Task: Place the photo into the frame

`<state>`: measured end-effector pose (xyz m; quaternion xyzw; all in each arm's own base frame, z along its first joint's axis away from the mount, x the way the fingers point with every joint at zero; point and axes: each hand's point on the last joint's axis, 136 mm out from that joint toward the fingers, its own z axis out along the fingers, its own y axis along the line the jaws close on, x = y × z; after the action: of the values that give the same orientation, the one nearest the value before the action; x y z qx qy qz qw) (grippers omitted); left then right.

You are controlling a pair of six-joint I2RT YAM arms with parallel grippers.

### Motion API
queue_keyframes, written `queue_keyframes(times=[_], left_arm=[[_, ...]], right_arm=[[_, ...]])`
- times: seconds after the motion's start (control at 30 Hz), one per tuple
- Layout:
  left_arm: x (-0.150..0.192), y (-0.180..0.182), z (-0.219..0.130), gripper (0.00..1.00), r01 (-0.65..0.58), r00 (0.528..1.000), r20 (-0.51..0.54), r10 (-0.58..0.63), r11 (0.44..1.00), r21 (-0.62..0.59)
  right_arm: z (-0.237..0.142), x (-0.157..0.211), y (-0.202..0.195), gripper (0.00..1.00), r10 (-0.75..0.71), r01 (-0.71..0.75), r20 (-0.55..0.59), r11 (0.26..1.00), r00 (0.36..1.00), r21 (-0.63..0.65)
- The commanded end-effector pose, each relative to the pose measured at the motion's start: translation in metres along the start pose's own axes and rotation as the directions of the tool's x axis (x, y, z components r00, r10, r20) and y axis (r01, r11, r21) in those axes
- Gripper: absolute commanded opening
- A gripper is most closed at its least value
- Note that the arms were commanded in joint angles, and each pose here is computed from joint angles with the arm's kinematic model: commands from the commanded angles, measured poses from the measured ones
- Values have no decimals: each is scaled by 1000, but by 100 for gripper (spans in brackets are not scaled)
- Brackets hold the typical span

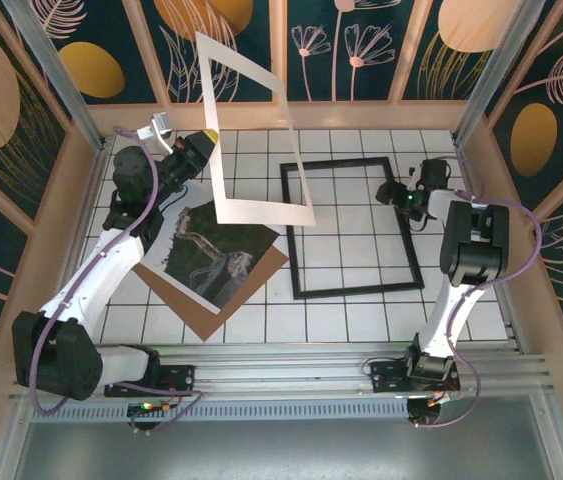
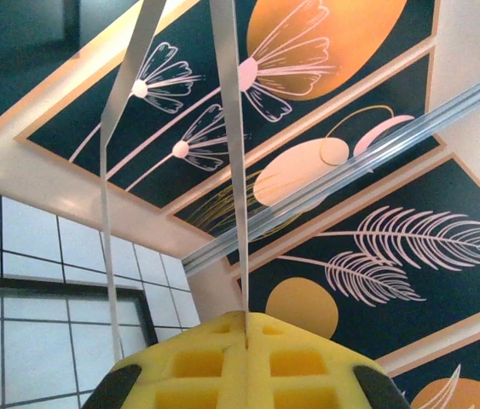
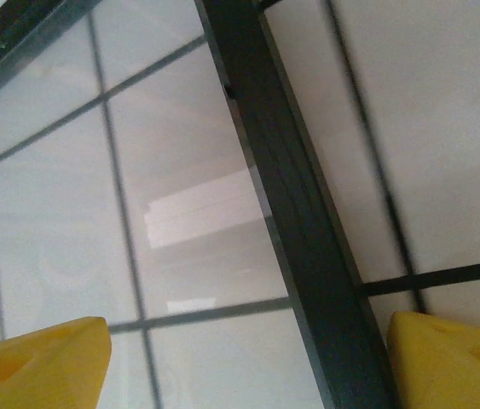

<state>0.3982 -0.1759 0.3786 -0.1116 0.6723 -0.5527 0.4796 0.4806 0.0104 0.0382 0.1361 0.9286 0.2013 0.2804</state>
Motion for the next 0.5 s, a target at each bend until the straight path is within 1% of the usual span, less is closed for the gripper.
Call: queue_keyframes(times=[0.0,0.07,0.2,0.27,0.37,0.47], left_arm=[[8,-18,-2,0,39,999,-3,-39,996,84],[20,-19,4,0,58,998,-19,-57,994,89],[41,-16,20,0,96,994,-54,-92,992,79],[52,-12,28,0,120,991,-69,-115,990,71],[63,-7,37,0,131,989,-80,-126,990,55],[73,-7,45,0,149,985,-99,-142,987,60]], right_arm=[[-3,31,31,82,-17,5,-83,990,996,-142],[-9,32,43,81,-31,15,-79,981,996,-193],[-18,23,41,81,-24,16,-47,985,999,-170],[-21,18,31,80,-6,2,-34,993,999,-120],[-26,22,10,81,10,-10,-19,1000,1000,-2],[-33,38,1,84,36,-36,-12,999,999,22]])
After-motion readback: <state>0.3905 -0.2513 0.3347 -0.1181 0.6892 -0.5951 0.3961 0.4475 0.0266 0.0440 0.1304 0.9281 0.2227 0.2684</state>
